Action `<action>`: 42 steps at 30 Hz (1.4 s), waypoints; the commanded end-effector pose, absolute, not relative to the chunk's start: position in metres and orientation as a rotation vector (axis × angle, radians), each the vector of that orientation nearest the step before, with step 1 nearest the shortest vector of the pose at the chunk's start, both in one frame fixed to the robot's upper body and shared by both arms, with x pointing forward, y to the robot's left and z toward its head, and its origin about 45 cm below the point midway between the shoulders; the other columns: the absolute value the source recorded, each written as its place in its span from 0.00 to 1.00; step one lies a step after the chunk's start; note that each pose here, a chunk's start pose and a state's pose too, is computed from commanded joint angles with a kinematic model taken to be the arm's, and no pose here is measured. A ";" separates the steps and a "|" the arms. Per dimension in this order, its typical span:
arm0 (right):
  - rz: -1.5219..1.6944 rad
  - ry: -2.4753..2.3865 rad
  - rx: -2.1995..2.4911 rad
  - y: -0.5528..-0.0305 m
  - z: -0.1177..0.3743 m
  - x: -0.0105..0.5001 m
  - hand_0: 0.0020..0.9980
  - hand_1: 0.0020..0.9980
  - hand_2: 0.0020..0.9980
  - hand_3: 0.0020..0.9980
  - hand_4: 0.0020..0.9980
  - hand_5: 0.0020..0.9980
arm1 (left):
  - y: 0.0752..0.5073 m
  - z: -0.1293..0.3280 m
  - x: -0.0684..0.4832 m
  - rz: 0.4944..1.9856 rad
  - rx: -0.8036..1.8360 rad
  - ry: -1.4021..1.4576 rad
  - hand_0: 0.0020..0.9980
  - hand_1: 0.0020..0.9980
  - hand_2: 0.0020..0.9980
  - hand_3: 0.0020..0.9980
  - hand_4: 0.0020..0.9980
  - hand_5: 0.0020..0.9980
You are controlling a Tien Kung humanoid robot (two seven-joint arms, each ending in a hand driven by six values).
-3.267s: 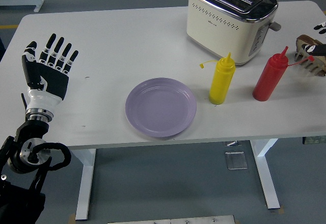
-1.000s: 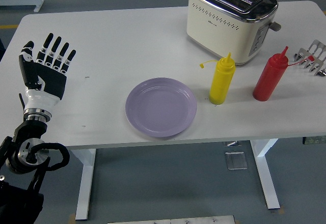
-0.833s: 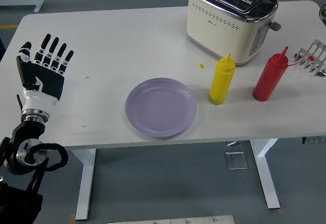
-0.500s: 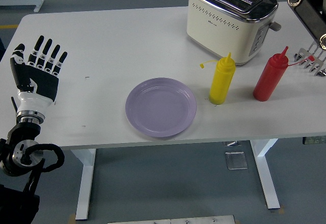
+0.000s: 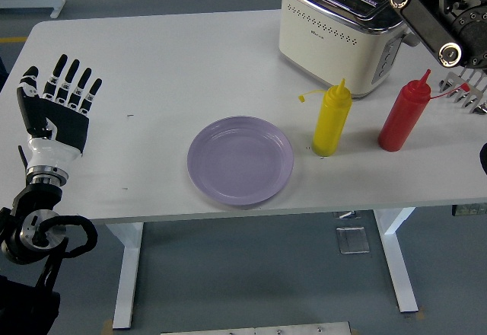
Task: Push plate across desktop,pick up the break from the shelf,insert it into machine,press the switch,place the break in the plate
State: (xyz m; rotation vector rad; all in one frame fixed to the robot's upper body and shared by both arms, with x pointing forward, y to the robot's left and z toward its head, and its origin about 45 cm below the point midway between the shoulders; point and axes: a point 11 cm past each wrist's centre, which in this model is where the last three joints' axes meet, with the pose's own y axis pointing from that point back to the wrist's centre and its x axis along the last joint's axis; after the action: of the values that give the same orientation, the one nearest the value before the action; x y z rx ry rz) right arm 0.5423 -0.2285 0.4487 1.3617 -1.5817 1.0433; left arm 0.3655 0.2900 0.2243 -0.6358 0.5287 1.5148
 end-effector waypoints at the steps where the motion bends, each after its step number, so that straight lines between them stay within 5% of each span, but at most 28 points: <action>1: 1.039 -1.580 1.359 -0.229 0.447 0.543 0.34 0.38 0.42 0.44 0.17 0.07 | 0.290 0.224 0.366 1.514 -0.636 0.529 0.86 0.87 0.88 0.78 0.54 1.00; 22: 1.001 -1.512 1.303 -0.243 0.416 0.551 0.34 0.38 0.42 0.44 0.17 0.08 | 0.286 0.224 0.366 1.508 -0.634 0.534 0.86 0.88 0.88 0.79 0.54 1.00; 23: 0.999 -1.504 1.307 -0.242 0.414 0.551 0.36 0.45 0.52 0.56 0.44 0.19 | 0.286 0.224 0.366 1.508 -0.634 0.534 0.86 0.88 0.88 0.79 0.55 1.00; 28: 1.005 -1.433 1.322 -0.236 0.404 0.552 0.36 0.45 0.52 0.56 0.44 0.19 | 0.286 0.223 0.366 1.507 -0.633 0.535 0.86 0.88 0.88 0.79 0.55 1.00; 29: 1.007 -1.420 1.326 -0.235 0.403 0.553 0.60 0.66 0.75 0.87 0.67 0.33 | 0.285 0.223 0.366 1.506 -0.632 0.535 0.86 0.88 0.88 0.79 0.55 1.00; 34: 1.004 -1.384 1.346 -0.235 0.399 0.553 0.60 0.66 0.75 0.87 0.67 0.33 | 0.285 0.222 0.366 1.506 -0.630 0.536 0.86 0.88 0.88 0.79 0.55 1.00; 35: 1.003 -1.381 1.350 -0.235 0.399 0.553 0.75 0.76 0.99 1.00 0.78 0.39 | 0.285 0.222 0.366 1.506 -0.630 0.537 0.86 0.88 0.88 0.79 0.55 1.00; 42: 1.010 -1.441 1.382 -0.242 0.402 0.552 0.72 0.75 1.00 1.00 0.83 0.46 | 0.285 0.221 0.365 1.507 -0.627 0.539 0.86 0.88 0.88 0.79 0.55 1.00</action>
State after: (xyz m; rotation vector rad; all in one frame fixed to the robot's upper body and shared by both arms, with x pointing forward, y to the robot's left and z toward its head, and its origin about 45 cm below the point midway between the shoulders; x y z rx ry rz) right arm 0.5517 -0.2416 0.4016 1.3823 -1.4406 1.0102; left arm 0.3651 0.2847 0.2212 -0.6274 0.5386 1.5065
